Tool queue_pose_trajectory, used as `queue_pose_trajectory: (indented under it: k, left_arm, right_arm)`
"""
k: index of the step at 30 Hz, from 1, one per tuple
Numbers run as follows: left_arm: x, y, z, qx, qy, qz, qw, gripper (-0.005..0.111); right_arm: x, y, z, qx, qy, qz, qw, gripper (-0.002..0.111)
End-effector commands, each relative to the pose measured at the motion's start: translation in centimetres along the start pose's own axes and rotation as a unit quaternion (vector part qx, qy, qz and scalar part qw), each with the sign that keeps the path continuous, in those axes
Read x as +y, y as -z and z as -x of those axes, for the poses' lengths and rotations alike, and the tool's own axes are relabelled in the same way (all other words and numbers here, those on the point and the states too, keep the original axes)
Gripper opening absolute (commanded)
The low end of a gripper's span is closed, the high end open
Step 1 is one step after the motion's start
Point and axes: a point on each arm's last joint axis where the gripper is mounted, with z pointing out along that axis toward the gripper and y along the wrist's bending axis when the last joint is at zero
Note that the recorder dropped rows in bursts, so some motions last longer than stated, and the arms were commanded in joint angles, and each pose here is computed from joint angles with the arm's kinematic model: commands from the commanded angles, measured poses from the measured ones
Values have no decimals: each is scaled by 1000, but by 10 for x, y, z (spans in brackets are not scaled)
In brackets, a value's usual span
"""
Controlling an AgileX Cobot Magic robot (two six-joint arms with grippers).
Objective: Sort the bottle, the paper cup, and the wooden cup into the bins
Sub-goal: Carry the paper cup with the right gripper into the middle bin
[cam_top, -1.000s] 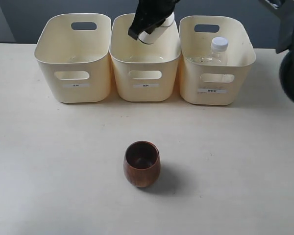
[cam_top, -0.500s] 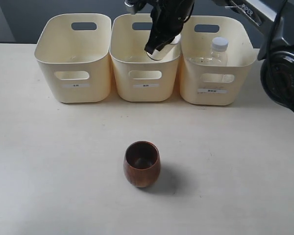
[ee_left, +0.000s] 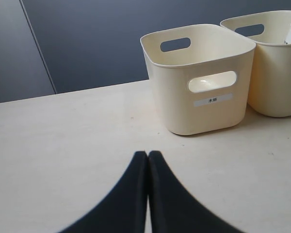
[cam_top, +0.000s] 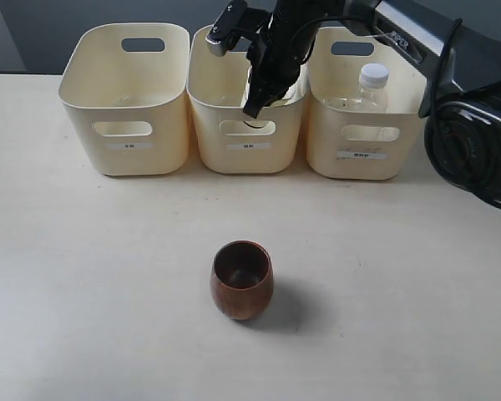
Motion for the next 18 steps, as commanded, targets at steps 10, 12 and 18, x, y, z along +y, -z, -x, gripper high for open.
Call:
queue_pose_trajectory:
  k: [10,12,18]
  left_arm:
    - [0,0,0,-2,4,-2,1000,0]
    - [0,0,0,-2,4,-2,1000,0]
    - [0,0,0,-2,4,-2,1000,0]
  right_arm:
    - [4,-14,4,-2,13,0,1000,-1]
    - [7,-14,6,-1,16,0,1000,-1]
    - [10,-15,6,8,17,10,1000,8]
